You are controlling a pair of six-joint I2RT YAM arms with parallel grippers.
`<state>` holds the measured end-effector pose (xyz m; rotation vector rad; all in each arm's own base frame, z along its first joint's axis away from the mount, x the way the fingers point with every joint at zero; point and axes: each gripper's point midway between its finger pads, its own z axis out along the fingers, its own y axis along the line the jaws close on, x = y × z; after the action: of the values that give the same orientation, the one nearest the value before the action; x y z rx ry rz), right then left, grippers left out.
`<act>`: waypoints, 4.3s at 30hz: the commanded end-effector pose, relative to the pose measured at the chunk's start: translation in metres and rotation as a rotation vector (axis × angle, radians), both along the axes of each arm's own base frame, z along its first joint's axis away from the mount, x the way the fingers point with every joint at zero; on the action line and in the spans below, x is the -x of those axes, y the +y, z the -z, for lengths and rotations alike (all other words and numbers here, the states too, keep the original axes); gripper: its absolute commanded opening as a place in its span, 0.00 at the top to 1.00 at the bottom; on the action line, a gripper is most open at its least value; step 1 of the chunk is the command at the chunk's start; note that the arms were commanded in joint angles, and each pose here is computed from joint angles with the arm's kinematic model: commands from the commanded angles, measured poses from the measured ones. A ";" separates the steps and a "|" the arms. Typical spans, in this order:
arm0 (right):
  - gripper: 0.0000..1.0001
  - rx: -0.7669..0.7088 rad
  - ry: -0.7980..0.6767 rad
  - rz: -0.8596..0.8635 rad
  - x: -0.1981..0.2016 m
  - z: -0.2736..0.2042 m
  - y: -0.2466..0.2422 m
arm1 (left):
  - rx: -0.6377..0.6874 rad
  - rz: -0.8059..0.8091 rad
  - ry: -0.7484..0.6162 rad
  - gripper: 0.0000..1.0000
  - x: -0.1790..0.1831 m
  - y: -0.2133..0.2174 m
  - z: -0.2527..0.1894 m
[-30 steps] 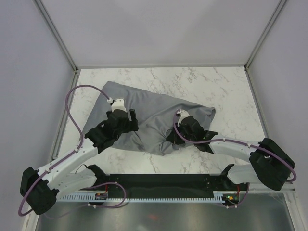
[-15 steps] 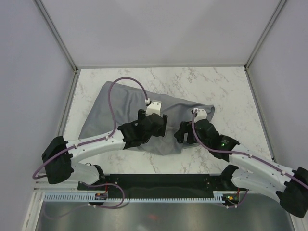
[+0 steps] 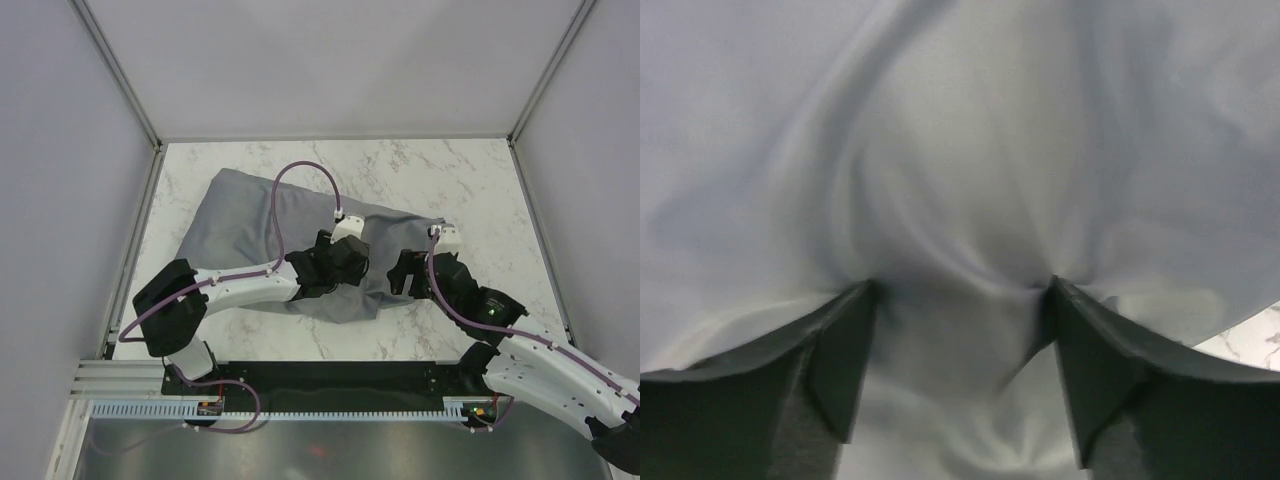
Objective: Remove the pillowcase from the pillow
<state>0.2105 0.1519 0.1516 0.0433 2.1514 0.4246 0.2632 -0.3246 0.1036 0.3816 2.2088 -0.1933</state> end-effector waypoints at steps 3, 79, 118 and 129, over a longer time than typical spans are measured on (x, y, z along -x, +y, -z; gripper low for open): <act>0.12 -0.002 -0.028 0.056 -0.002 -0.015 -0.012 | 0.071 0.021 -0.007 0.57 0.001 -0.015 -0.013; 0.20 -0.152 0.000 0.084 0.021 0.020 -0.017 | -0.024 0.584 -0.283 0.09 0.099 -0.041 -0.070; 0.21 -0.218 -0.100 -0.173 0.008 -0.023 0.041 | 0.042 0.242 -0.231 0.98 0.032 0.016 -0.136; 0.22 -0.199 -0.088 -0.116 -0.009 0.002 0.048 | 0.043 0.129 -0.202 0.98 0.034 0.061 -0.126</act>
<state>0.2140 0.1945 0.1529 -0.0021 2.0501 0.6850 0.2291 -0.2789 0.2191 0.6079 1.9747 -0.2364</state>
